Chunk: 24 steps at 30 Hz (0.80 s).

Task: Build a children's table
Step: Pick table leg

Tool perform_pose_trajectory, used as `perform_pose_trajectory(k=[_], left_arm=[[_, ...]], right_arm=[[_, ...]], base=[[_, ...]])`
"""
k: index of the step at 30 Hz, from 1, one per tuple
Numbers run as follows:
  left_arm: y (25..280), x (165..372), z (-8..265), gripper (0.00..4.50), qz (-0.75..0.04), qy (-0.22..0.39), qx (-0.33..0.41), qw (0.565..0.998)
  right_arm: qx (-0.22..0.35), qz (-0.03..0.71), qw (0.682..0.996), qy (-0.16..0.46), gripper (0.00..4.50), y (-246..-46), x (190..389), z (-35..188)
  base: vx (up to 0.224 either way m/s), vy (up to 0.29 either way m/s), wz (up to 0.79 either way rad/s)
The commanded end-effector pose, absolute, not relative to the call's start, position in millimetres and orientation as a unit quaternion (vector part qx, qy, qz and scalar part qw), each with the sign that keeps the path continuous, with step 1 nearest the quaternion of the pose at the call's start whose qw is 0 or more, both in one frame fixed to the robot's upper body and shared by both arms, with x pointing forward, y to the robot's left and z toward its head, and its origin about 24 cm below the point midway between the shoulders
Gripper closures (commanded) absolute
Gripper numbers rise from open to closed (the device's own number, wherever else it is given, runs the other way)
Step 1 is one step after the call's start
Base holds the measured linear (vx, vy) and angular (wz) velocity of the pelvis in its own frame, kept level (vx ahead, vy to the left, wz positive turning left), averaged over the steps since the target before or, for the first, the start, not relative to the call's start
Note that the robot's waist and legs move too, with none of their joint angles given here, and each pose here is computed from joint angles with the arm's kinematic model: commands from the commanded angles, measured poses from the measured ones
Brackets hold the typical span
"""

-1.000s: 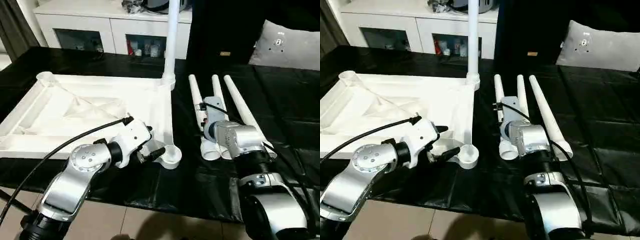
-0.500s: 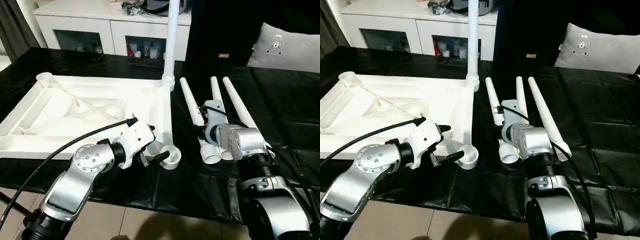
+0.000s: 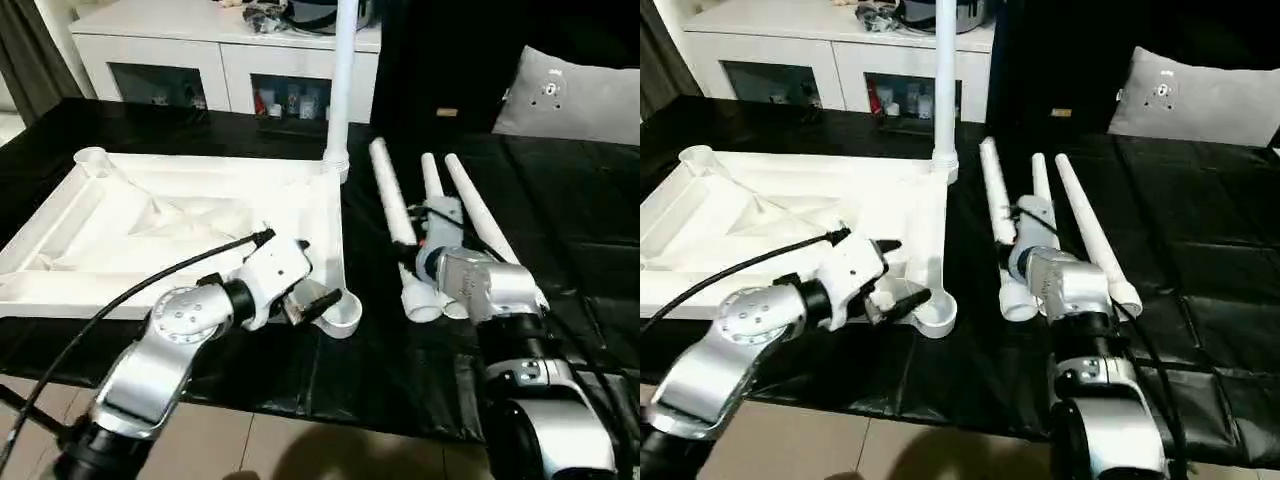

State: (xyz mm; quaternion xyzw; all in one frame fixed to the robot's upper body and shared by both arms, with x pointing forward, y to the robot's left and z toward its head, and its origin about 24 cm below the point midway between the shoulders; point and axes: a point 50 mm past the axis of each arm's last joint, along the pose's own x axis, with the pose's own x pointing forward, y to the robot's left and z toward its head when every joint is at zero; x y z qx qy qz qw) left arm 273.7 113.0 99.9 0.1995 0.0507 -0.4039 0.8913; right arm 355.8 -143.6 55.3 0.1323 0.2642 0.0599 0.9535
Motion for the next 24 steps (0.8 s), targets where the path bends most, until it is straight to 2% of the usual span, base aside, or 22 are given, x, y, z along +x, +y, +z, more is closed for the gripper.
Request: perform_pose_trajectory(k=[1,3,4,5,7,9,11,14,18,24], left_arm=[[120.3,282.3,107.8,0.0,-0.37,0.034,0.2,0.907],[122.8,288.6,110.8,0.0,-0.343,0.024,0.194,0.919],[123.3,289.8,111.3,0.0,-0.339,0.022,0.193,0.92],[124.2,293.3,114.0,0.0,-0.326,0.015,0.187,0.926],[122.9,297.4,120.8,0.0,-0.313,-0.002,0.165,0.935],[118.3,303.0,135.9,0.0,-0.311,-0.027,0.09,0.946],[114.9,305.7,148.0,0.0,-0.318,-0.045,0.028,0.947],[110.6,306.4,161.8,0.0,-0.334,-0.068,-0.031,0.94],[97.5,301.7,182.3,0.0,-0.387,-0.097,-0.116,0.91],[90.8,300.3,193.1,0.0,-0.414,-0.106,-0.165,0.889]], right_arm=[[0.169,0.056,0.965,0.192,2.67,-147.9,362.2,75.4],[0.197,0.076,0.97,0.122,2.68,-148.5,364.6,90.5],[0.2,0.082,0.971,0.107,2.68,-148.4,364.9,93.9],[0.225,0.105,0.967,0.057,2.68,-147.9,365.1,106.2],[0.281,0.132,0.95,0.014,2.68,-149.2,364.0,119.5],[0.352,0.201,0.913,-0.034,2.68,-147.6,357.4,133.9],[0.384,0.249,0.887,-0.064,2.68,-146.1,351.0,140.8],[0.399,0.305,0.86,-0.086,2.69,-142.9,342.4,146.5],[0.407,0.394,0.817,-0.104,2.69,-135.1,326.7,152.2],[0.4,0.43,0.804,-0.097,2.69,-129.7,321.4,152.2]], base=[[0.0,0.0,0.0],[0.0,0.0,0.0],[0.0,0.0,0.0],[0.0,0.0,0.0],[0.0,0.0,0.0],[0.0,0.0,0.0],[0.0,0.0,0.0],[0.0,0.0,0.0],[0.0,0.0,0.0],[0.0,0.0,0.0]])
